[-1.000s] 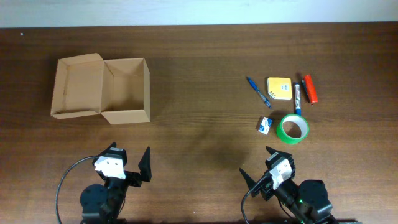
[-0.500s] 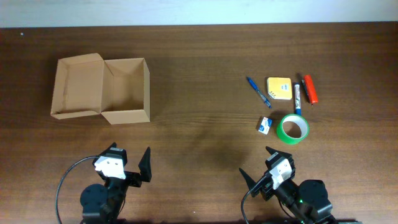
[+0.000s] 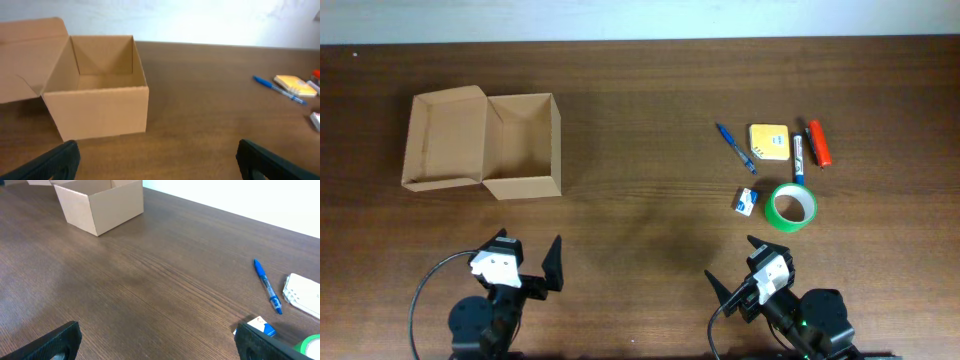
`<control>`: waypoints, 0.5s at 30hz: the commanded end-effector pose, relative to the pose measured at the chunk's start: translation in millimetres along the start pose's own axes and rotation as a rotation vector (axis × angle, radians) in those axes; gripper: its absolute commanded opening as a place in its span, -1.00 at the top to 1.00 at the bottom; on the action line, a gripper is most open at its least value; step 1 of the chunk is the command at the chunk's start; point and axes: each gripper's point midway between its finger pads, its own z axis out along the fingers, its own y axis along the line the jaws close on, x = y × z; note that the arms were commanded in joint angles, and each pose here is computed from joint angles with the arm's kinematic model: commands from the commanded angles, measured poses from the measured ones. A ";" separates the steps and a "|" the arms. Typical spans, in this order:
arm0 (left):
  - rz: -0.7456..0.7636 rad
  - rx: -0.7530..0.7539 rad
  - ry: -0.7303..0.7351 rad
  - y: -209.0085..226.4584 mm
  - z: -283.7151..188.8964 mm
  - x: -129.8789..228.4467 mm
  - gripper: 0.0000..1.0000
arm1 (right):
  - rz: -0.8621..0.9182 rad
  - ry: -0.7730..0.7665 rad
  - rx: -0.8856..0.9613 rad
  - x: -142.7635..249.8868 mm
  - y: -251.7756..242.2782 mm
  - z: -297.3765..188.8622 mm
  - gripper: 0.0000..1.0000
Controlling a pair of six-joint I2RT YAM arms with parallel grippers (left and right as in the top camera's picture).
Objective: Pack container
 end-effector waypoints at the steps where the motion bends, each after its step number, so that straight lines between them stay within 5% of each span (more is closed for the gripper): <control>1: -0.032 -0.038 -0.008 5.2 -2.5 -10.8 -0.99 | 0.000 -0.006 0.016 0.7 -2.6 0.5 -0.98; 15: 0.022 -0.144 0.174 20.8 18.9 -61.8 -0.99 | 0.000 -0.006 0.016 0.7 -2.6 0.5 -0.99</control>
